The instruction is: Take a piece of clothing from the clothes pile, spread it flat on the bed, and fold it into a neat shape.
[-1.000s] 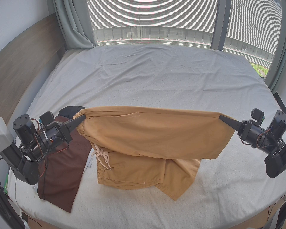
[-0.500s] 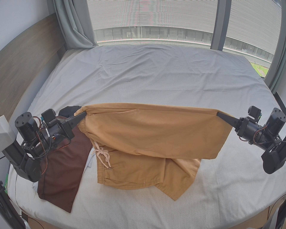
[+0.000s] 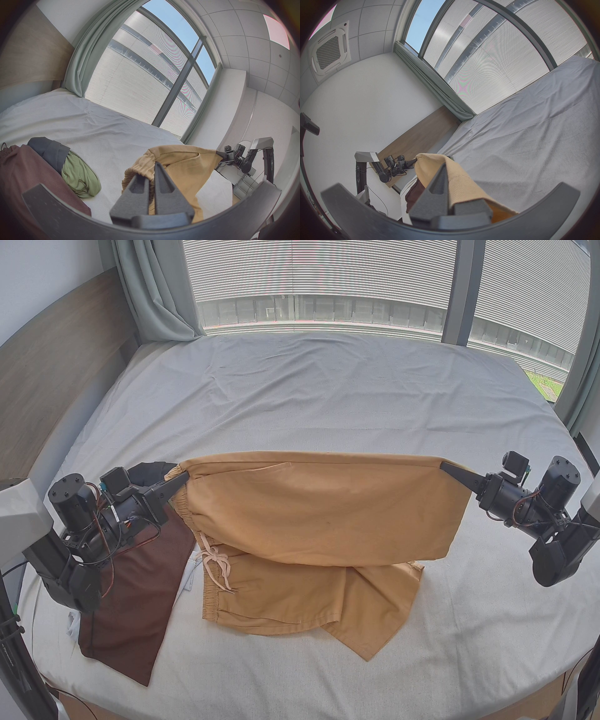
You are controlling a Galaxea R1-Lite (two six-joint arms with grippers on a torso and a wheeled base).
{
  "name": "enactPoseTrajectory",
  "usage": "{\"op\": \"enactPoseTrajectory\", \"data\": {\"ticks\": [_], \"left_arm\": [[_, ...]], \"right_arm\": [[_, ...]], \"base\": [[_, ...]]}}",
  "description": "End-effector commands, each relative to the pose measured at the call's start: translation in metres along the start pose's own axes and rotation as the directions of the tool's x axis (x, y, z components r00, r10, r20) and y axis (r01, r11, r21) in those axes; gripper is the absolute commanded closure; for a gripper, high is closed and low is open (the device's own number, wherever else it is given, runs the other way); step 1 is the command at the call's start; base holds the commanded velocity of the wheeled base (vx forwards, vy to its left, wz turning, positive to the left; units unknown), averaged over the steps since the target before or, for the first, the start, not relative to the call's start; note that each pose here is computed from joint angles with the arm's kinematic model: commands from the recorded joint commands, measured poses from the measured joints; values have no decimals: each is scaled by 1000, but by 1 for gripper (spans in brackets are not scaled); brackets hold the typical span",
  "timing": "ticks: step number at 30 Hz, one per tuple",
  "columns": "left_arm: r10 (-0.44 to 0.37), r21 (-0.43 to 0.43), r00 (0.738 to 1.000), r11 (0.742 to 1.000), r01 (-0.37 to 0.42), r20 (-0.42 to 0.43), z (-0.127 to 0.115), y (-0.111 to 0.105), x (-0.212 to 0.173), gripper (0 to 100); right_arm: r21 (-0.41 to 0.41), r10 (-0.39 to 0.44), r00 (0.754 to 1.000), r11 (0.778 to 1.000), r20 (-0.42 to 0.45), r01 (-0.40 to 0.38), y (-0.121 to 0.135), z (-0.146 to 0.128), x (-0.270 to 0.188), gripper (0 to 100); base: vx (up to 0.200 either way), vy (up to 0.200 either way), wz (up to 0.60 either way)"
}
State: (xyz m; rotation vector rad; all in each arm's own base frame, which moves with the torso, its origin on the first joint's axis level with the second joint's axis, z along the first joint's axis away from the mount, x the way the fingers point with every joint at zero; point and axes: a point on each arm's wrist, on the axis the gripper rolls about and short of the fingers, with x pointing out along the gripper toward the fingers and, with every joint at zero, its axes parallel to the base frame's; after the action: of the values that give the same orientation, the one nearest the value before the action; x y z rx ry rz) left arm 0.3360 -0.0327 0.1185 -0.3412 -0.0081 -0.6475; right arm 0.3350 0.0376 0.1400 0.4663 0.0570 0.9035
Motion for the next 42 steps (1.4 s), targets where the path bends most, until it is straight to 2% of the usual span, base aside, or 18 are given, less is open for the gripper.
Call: {"op": "enactPoseTrajectory", "data": {"ticks": [1, 7, 17, 26, 32, 35, 38, 42], "left_arm": [[14, -16, 1000, 1000, -14, -15, -12, 8, 9, 100], [42, -17, 999, 999, -42, -6, -21, 16, 23, 100], [73, -2, 996, 997, -73, 55, -22, 32, 43, 100], [84, -5, 994, 996, -84, 64, -31, 44, 55, 100], [128, -35, 986, 992, -125, 108, -35, 52, 67, 100], [117, -58, 986, 992, -111, 118, -35, 51, 73, 100], [107, -131, 987, 987, -91, 119, -39, 50, 78, 100], [106, -143, 987, 986, -89, 121, -46, 56, 84, 100]], "right_arm": [[12, -13, 1000, 1000, -9, 14, -20, -9, 8, 100], [5, -32, 999, 999, 16, 32, -33, -11, 20, 100], [-29, -41, 997, 999, 69, 43, -62, -12, 44, 100], [-46, -34, 995, 998, 91, 38, -84, -18, 58, 100], [-56, -33, 994, 998, 105, 39, -99, -21, 64, 100], [-57, -27, 994, 998, 108, 33, -103, -24, 68, 100], [-64, -18, 994, 998, 112, 25, -113, -31, 75, 100], [-92, -2, 991, 996, 137, 15, -127, -32, 84, 100]], "base": [[0, 0, 0], [0, 0, 0], [0, 0, 0], [0, 0, 0], [0, 0, 0], [0, 0, 0], [0, 0, 0], [0, 0, 0]]}}
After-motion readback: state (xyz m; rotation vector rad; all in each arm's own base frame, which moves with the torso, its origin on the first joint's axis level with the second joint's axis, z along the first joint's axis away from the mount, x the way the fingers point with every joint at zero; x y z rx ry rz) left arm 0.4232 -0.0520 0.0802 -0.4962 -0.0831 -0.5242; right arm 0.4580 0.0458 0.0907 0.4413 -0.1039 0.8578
